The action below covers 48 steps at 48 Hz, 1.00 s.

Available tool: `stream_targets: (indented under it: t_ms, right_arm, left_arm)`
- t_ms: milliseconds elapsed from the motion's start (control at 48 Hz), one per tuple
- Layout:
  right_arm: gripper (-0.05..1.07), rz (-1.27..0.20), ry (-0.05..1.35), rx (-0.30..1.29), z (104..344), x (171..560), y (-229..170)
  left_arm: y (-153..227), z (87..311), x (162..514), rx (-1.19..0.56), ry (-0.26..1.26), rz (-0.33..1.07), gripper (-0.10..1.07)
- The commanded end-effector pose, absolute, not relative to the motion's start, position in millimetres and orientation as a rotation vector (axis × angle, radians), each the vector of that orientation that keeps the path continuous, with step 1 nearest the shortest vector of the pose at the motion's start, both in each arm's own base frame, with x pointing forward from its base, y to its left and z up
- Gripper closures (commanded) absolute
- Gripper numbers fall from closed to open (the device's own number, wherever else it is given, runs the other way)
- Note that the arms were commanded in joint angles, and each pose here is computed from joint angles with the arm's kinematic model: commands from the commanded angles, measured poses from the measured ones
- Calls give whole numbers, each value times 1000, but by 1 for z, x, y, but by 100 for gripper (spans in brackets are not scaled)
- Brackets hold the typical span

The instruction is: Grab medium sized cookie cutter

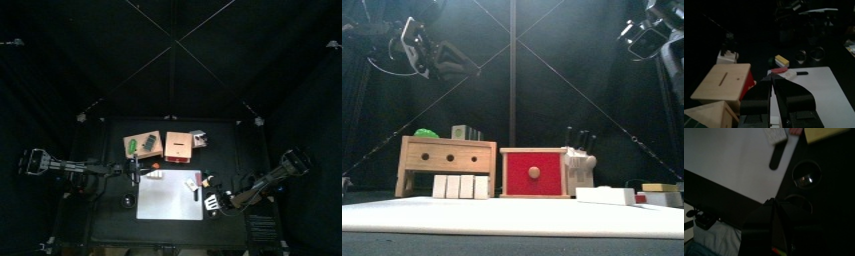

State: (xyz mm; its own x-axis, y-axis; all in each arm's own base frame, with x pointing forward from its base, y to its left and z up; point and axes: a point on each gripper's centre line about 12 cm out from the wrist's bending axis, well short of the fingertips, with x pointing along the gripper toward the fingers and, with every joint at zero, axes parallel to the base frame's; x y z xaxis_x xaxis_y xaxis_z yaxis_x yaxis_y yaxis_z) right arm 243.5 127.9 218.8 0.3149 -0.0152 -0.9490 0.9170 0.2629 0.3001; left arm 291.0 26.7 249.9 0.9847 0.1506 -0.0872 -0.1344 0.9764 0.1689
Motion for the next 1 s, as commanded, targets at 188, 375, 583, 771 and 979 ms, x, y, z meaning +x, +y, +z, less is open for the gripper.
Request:
stream_targets:
  t_ms: [188, 375, 583, 771, 979]
  right_arm:
    - [46, -904, 1144, 1218, 219, 250, 168]
    - [31, -1004, 1067, 1224, 205, 244, 179]
    - [22, -1069, 992, 1228, 194, 233, 172]
    - [22, -1132, 1001, 1208, 181, 223, 163]
    - [22, -1146, 994, 1192, 173, 223, 157]
  left_arm:
    - [28, 247, 288, 171, 98, 148, 48]
    - [28, 247, 288, 171, 97, 147, 48]
    - [28, 246, 287, 169, 100, 147, 48]
    - [29, 242, 285, 168, 110, 152, 48]
    - [29, 242, 285, 166, 111, 152, 48]
